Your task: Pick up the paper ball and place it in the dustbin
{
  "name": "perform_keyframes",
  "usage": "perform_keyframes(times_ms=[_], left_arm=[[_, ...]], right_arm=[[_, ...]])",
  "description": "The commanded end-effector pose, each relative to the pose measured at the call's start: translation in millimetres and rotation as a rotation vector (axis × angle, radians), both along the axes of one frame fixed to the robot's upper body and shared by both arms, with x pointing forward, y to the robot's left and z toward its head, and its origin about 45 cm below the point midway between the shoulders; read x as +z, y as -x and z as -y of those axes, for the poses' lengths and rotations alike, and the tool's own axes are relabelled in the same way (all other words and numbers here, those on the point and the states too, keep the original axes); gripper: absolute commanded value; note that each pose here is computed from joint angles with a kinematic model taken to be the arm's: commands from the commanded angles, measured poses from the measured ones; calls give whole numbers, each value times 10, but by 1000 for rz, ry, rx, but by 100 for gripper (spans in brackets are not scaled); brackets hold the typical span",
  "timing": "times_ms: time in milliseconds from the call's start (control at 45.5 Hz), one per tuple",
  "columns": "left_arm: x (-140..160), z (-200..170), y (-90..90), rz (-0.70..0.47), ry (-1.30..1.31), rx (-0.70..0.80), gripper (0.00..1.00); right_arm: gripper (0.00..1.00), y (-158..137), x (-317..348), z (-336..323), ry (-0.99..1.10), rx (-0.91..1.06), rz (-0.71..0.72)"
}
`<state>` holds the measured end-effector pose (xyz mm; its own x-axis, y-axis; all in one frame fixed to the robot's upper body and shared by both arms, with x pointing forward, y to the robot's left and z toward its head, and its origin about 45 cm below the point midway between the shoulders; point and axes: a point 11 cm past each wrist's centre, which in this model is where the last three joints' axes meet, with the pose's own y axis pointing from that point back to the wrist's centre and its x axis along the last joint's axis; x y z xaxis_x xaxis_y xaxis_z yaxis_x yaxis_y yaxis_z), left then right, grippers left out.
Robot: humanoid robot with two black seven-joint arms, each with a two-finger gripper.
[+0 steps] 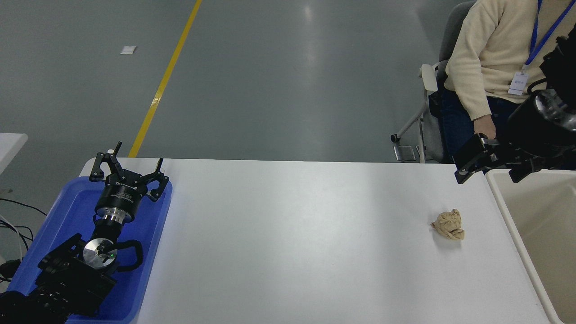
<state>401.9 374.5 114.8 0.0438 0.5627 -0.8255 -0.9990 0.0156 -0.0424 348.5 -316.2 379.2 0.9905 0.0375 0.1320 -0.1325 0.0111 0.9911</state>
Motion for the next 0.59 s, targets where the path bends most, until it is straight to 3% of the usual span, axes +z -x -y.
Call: perform_keyframes(times_ms=[0, 571], left_arm=[[1, -2, 0, 1, 0, 1, 100], [1, -2, 0, 1, 0, 1, 100]], right_arm=[[100, -1, 8, -1, -5, -1, 3], [100, 22, -177, 70, -15, -23, -37]])
